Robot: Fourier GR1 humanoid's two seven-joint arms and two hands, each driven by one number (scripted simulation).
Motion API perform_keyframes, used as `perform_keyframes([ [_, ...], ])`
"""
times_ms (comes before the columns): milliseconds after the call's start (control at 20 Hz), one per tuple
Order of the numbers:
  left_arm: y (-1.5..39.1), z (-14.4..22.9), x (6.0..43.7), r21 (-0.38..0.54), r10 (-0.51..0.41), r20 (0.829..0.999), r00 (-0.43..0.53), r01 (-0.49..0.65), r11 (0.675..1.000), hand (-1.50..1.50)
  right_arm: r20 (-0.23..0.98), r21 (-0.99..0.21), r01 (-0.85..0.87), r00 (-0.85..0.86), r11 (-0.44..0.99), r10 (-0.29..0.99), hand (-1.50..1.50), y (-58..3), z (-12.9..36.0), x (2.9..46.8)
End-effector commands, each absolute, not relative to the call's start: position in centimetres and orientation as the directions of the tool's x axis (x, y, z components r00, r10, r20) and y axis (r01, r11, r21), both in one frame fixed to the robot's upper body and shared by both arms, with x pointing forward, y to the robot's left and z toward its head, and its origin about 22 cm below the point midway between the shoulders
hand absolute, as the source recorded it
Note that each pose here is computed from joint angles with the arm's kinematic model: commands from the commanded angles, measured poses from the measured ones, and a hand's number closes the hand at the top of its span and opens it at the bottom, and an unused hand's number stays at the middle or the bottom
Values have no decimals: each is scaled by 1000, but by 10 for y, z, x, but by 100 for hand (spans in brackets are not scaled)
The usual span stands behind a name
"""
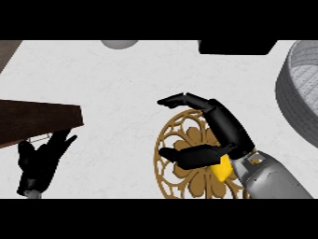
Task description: Pick the lemon from the placemat and place it in the basket
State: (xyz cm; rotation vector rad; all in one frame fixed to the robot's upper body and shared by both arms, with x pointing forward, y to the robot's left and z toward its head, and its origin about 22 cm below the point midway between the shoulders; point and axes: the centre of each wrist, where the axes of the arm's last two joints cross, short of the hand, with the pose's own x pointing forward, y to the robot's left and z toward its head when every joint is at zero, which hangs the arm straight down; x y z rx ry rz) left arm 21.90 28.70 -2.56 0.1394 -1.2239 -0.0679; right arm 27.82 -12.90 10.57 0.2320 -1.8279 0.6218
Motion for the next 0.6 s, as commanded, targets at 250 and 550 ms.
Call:
perform_keyframes([
  [250,299,-55,187,154,-84,840,537,-85,984,0,547,-831,-118,-354,544,759,-150,-140,161,290],
  [550,302,-48,193,142,-78,840,537,-79,987,0,314,-949,-132,-333,286,889,-150,-137,249,277],
])
